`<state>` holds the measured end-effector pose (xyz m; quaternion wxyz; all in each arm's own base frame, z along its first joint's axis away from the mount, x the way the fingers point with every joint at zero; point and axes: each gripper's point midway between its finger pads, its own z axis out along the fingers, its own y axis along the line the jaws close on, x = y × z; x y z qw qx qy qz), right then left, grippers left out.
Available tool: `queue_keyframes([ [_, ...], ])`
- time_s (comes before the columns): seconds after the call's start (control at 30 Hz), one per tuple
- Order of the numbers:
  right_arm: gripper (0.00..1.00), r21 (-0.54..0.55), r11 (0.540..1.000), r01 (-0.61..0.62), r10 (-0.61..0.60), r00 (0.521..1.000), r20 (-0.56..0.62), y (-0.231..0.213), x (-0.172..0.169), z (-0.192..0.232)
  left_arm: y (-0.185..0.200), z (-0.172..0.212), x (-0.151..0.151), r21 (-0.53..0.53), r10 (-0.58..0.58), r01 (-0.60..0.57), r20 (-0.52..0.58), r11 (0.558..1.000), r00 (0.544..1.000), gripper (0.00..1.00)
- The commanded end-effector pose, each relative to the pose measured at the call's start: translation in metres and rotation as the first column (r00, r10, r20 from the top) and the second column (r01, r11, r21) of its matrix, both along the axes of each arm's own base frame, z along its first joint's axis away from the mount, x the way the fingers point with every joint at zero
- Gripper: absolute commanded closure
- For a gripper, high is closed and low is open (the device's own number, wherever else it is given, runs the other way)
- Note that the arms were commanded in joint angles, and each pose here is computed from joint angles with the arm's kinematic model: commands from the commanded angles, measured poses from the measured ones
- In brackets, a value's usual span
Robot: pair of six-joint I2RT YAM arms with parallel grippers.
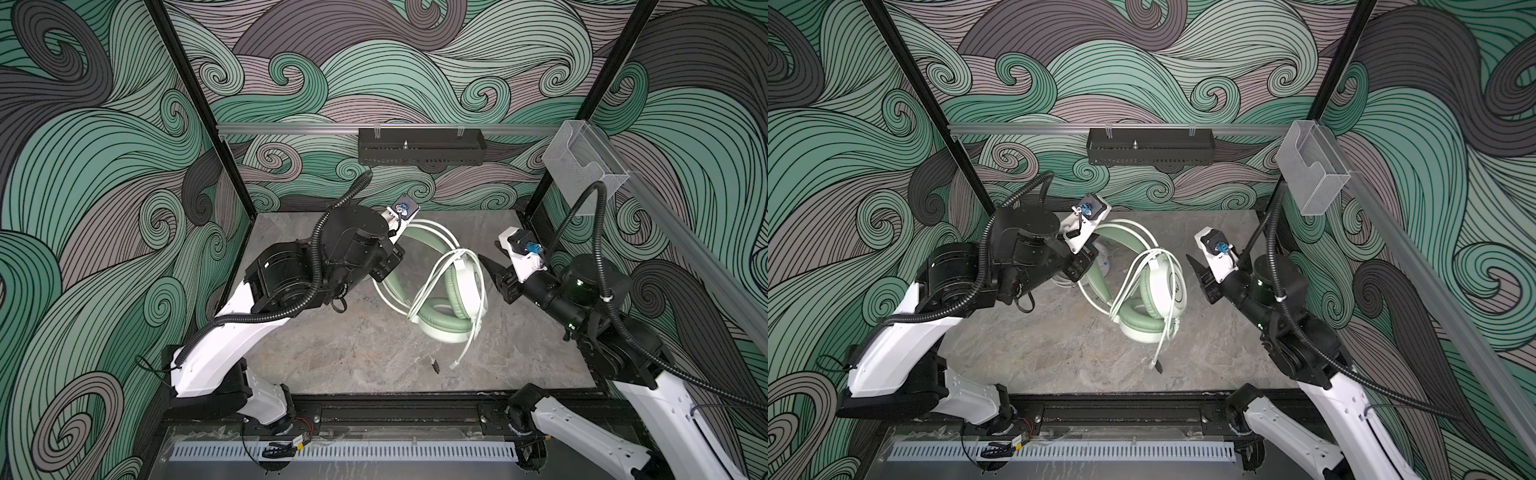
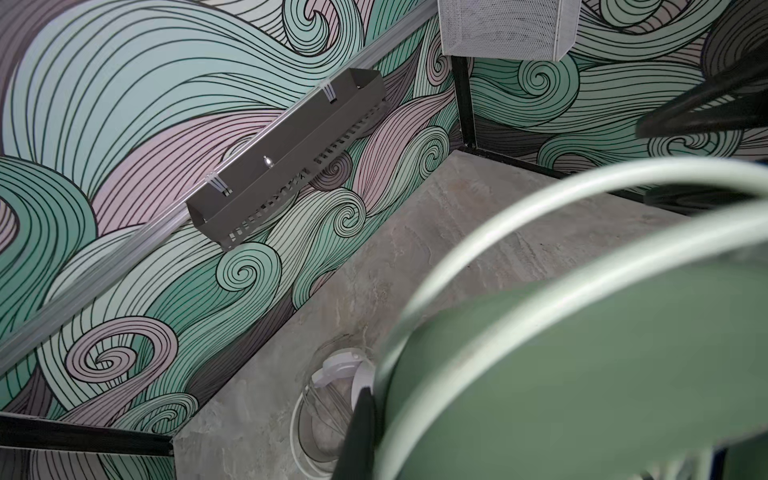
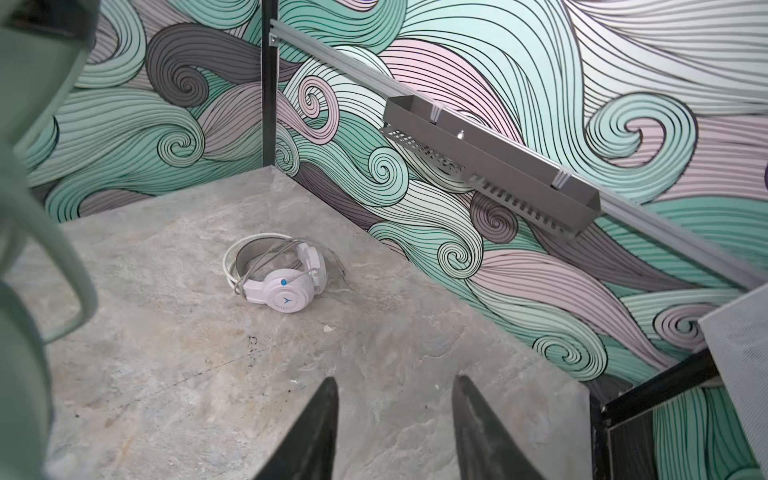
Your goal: Wrap the headphones
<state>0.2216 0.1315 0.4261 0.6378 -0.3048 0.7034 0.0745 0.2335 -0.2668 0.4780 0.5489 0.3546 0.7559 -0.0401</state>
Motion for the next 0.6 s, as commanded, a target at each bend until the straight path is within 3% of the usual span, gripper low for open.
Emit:
queue_keyframes([
  [0.0, 0.45, 0.069, 0.998, 0.000, 0.003, 0.999, -0.032, -0.006, -0.014, -0.004, -0.001, 0.014, -0.009, -0.145, 0.001, -0.012, -0.070, 0.989, 0.998, 1.00],
  [0.23, 0.41, 0.094, 0.982, -0.162, 0.170, 0.982, -0.079, 0.008, -0.046, -0.040, 0.003, 0.023, -0.012, -0.227, 0.016, -0.039, -0.105, 0.973, 0.994, 1.00],
  [0.4, 0.39, 0.113, 0.969, -0.220, 0.236, 0.958, -0.162, 0.022, -0.048, -0.076, 0.001, 0.032, -0.006, -0.274, 0.028, -0.056, -0.105, 0.960, 0.994, 1.00],
  [0.57, 0.32, 0.180, 0.940, -0.288, 0.318, 0.934, -0.164, 0.036, -0.053, -0.097, 0.003, 0.045, -0.003, -0.339, 0.026, -0.060, -0.104, 0.939, 0.994, 1.00],
])
